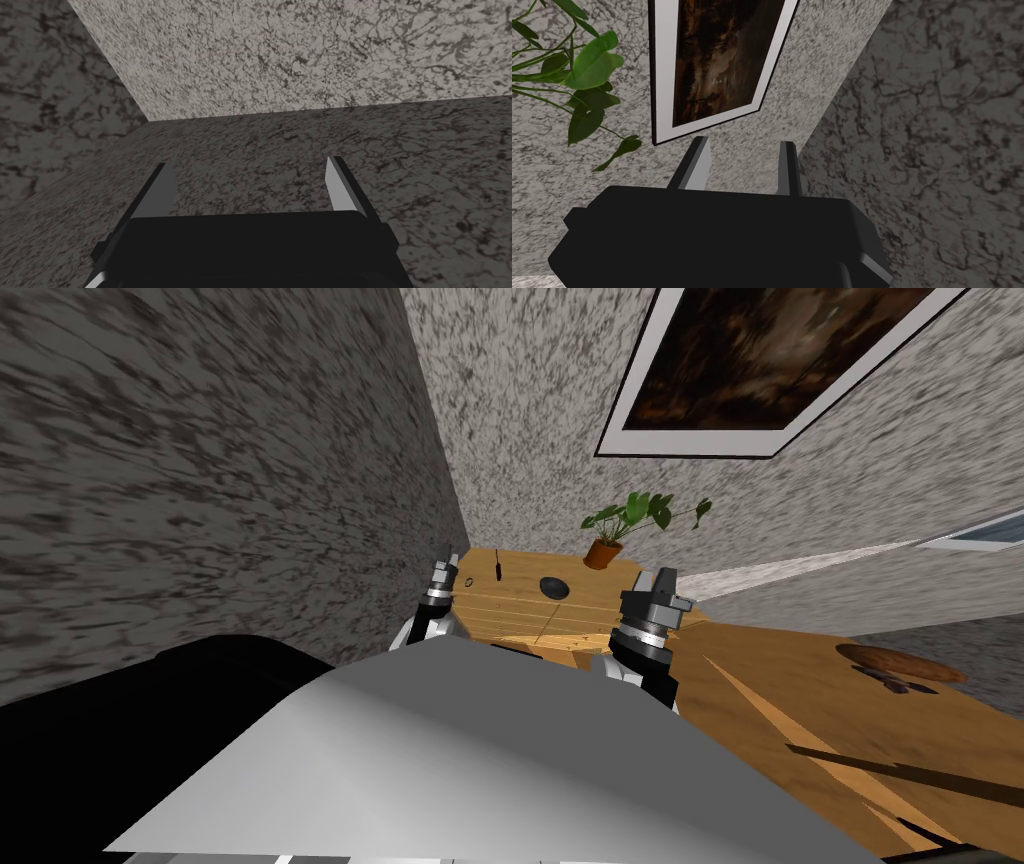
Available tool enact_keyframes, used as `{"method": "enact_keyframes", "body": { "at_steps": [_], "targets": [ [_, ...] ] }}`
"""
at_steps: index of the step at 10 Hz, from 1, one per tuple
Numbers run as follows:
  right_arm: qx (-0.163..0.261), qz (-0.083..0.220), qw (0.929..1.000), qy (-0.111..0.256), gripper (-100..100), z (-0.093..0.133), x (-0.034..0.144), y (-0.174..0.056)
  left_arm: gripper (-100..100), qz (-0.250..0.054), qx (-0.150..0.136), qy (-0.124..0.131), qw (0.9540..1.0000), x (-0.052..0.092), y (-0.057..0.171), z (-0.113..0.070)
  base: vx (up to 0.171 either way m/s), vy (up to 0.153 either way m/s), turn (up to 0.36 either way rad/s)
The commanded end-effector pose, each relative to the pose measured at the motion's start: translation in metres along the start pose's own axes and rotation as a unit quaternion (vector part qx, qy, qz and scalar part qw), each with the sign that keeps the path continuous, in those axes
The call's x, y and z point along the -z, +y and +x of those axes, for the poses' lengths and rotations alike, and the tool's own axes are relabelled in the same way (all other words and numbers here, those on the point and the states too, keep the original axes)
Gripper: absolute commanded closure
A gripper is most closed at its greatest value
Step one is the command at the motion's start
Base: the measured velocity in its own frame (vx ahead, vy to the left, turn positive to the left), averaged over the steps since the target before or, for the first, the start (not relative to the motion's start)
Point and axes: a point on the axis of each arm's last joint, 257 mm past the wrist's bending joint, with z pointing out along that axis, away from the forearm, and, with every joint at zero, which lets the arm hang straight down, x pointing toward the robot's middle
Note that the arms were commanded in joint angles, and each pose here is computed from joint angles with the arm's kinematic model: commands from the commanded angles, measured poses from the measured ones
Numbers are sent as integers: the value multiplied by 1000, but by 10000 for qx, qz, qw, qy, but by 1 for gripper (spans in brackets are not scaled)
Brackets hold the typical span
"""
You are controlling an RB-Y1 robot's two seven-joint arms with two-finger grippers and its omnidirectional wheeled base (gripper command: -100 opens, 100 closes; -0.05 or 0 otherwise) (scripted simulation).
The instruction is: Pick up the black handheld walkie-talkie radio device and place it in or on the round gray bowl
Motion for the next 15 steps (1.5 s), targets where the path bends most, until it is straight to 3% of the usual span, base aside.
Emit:
{"method": "enact_keyframes", "body": {
  "at_steps": [1, 4, 5, 10, 11, 14, 15],
  "targets": [
    [0, 0, 10000, 0, 0, 0, 0, 0, -100, -202, -232, 112, 9995, 1, 18, 2, 14, -60, -63],
    [0, 0, 10000, 0, 0, 0, 0, 0, -100, -554, -632, 282, 9961, 5, 48, 3, 21, -73, -54],
    [0, 0, 10000, 0, 0, 0, 0, 0, -100, -779, -887, 385, 9923, 9, 67, 2, 28, -101, -105],
    [0, 0, 10000, 0, 0, 0, 0, 0, -100, -1273, -1476, 625, 9788, 18, 110, -3, 24, -67, -53],
    [0, 0, 10000, 0, 0, 0, 0, 0, -100, -1454, -1705, 720, 9719, 23, 126, -6, 22, -72, -73],
    [0, 0, 10000, 0, 0, 0, 0, 0, -100, -1730, -2076, 875, 9588, 30, 151, -14, 23, -74, -58],
    [0, 0, 10000, 0, 0, 0, 0, 0, -100, -1921, -2355, 993, 9475, 36, 168, -21, 46, -78, -88]
  ]
}}
